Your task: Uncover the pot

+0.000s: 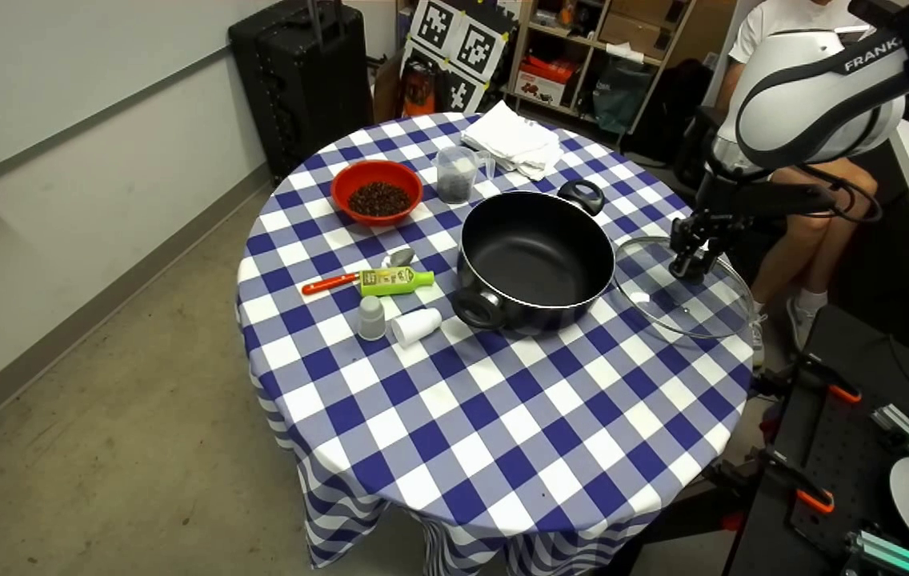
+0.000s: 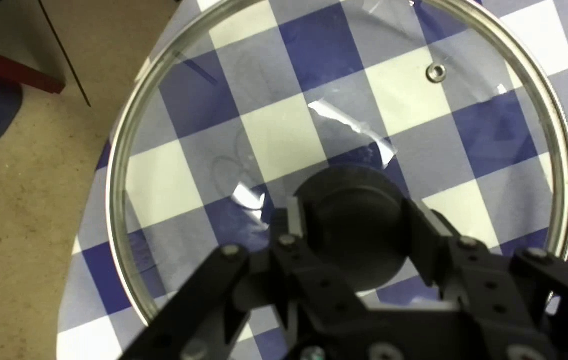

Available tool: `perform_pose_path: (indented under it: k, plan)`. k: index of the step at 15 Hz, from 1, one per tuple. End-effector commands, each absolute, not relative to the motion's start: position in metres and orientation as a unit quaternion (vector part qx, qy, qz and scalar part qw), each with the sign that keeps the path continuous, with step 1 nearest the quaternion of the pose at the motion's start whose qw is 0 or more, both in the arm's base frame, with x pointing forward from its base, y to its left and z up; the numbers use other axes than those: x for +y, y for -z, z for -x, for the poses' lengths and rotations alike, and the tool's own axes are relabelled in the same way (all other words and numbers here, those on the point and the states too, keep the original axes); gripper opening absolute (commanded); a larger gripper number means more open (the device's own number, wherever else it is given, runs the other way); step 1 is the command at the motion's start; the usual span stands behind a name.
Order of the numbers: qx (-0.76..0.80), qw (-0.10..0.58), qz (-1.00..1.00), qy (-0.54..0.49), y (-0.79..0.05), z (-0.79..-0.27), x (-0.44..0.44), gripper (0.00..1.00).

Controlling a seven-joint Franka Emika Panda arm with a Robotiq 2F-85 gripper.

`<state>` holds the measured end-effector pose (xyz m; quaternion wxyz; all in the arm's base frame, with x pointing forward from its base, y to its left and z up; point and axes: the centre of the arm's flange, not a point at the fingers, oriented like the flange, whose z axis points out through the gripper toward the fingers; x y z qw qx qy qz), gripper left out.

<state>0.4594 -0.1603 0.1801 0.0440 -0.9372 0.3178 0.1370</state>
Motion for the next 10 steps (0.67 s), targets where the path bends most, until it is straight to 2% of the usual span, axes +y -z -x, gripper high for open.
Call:
perform_pose_path:
  k: [1,10]
  plan:
    - [0.353,0.060,0.924,-0.132,-0.179,-0.473,-0.173,0.25]
    - [0.405,0.056,0.901,-0.145,-0.163,-0.465,-0.187,0.25]
